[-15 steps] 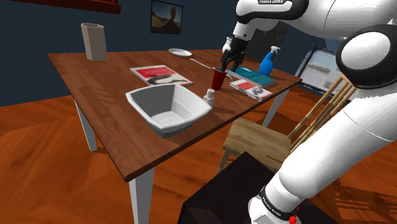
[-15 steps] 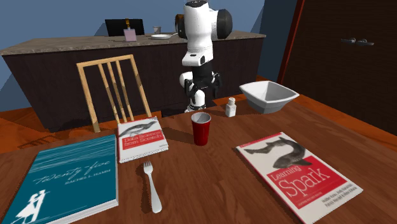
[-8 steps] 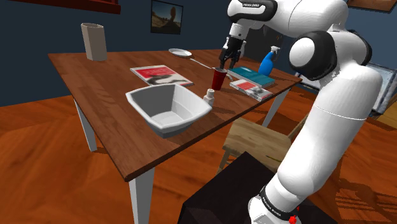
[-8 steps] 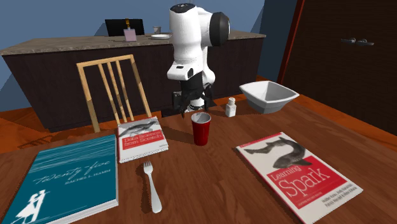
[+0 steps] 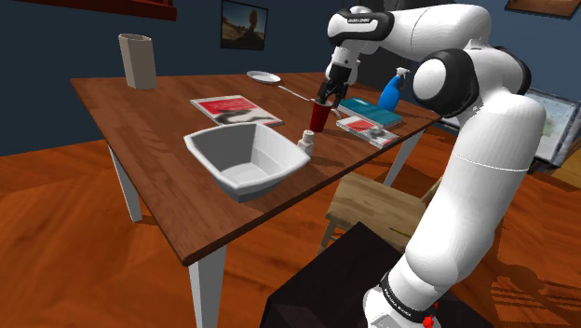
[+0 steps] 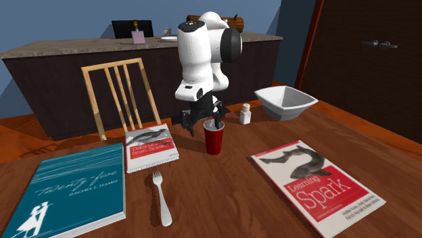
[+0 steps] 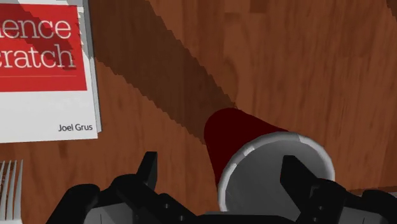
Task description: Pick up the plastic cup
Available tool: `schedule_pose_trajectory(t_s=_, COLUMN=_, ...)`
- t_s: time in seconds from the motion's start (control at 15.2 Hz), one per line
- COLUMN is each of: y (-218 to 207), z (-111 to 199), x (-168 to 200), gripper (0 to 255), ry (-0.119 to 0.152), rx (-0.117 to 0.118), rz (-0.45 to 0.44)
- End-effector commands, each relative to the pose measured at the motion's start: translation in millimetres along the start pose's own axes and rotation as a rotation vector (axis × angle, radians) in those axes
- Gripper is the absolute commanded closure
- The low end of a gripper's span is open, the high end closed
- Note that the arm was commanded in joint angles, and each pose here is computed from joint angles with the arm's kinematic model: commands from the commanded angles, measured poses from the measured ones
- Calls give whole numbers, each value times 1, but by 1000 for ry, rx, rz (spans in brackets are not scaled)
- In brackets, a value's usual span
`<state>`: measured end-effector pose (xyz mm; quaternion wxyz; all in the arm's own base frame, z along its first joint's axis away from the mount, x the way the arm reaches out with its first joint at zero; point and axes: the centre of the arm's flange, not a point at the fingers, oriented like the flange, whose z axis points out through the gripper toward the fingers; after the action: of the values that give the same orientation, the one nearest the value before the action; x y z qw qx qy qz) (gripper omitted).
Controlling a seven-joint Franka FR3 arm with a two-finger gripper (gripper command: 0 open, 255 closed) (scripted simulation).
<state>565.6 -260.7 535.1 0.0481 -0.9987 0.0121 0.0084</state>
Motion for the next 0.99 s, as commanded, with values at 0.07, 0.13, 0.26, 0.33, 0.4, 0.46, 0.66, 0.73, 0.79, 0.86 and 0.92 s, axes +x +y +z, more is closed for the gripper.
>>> schedule_pose_trajectory(t_s=0.07, y=0, z=6, x=0, gripper=0, ry=0, rx=0, rz=0)
schedule_pose_trajectory(t_s=0.13, y=1, z=6, x=1, gripper=255, ry=0, rx=0, rz=0)
schedule_pose_trajectory(t_s=0.26, y=1, z=6, x=1, gripper=255, ry=0, rx=0, rz=0)
schedule_pose_trajectory(t_s=0.33, y=1, z=6, x=1, gripper=255, ry=0, rx=0, rz=0)
schedule_pose_trajectory(t_s=0.4, y=1, z=6, x=1, gripper=255, ry=0, rx=0, rz=0)
schedule_pose_trajectory(t_s=0.46, y=1, z=6, x=1, gripper=255, ry=0, rx=0, rz=0)
schedule_pose_trajectory(t_s=0.66, y=1, z=6, x=1, gripper=255, ry=0, rx=0, rz=0)
schedule_pose_trajectory(t_s=0.73, y=0, z=6, x=0, gripper=255, ry=0, rx=0, rz=0)
schedule_pose_trajectory(t_s=0.79, y=0, z=1, x=0, gripper=255, ry=0, rx=0, rz=0)
schedule_pose_trajectory(t_s=0.86, y=-1, z=-4, x=0, gripper=255, ry=0, rx=0, rz=0)
schedule_pose_trajectory(t_s=0.92, y=-1, z=-9, x=0, gripper=255, ry=0, rx=0, rz=0)
